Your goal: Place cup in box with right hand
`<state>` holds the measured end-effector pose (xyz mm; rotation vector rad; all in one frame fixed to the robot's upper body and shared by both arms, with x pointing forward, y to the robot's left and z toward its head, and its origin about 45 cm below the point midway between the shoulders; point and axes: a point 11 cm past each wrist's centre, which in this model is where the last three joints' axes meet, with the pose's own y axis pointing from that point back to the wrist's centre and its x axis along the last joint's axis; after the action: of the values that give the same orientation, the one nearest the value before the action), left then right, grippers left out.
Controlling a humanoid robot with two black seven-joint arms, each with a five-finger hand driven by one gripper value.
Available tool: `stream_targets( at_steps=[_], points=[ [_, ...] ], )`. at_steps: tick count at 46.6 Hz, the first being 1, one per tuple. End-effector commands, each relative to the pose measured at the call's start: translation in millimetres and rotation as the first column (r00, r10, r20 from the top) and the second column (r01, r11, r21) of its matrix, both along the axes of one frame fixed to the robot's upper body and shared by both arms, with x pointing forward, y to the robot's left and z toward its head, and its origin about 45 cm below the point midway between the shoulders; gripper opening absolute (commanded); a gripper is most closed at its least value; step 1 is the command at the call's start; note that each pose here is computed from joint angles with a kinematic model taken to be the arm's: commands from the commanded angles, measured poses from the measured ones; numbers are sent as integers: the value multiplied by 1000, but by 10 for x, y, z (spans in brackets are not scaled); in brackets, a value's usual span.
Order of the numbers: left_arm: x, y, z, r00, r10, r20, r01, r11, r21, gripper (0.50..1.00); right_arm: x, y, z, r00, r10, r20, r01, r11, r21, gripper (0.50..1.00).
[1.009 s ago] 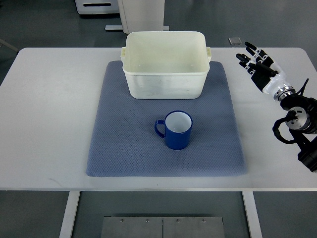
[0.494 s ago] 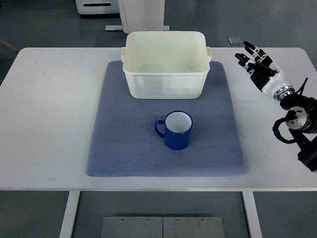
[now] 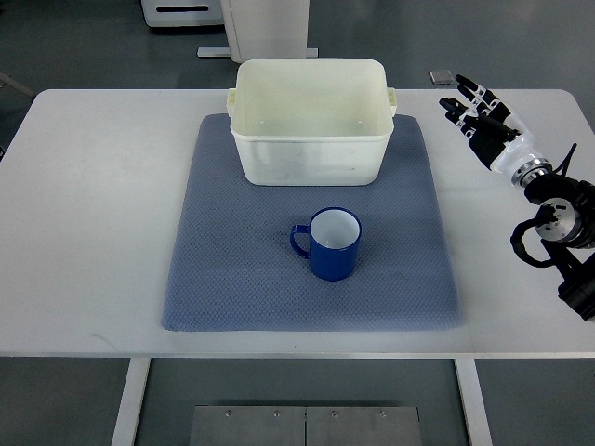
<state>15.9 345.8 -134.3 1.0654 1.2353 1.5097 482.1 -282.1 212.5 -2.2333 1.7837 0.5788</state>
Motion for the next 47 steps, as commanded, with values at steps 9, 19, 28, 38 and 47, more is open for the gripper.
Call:
stream_targets(
  at_steps=[9, 19, 28, 38, 47],
  points=[
    [0, 0, 0, 1000, 0, 0, 0, 1000, 0, 1000, 14, 111, 220, 997, 46, 57, -47, 999, 8, 998],
    [0, 0, 0, 1000, 0, 0, 0, 1000, 0, 1000, -82, 350, 494, 977, 158, 140, -159, 987, -2, 993],
    [0, 0, 0, 1000, 0, 0, 0, 1000, 0, 1000, -253, 649, 582, 928, 317, 194, -306, 948, -88, 991],
    [0, 0, 0, 1000, 0, 0, 0, 1000, 0, 1000, -471, 989, 745, 836, 483, 261, -453, 876, -167, 993],
    [0, 0, 0, 1000, 0, 0, 0, 1000, 0, 1000, -665, 1189, 770, 737, 624, 260, -558, 778, -289, 993]
  ],
)
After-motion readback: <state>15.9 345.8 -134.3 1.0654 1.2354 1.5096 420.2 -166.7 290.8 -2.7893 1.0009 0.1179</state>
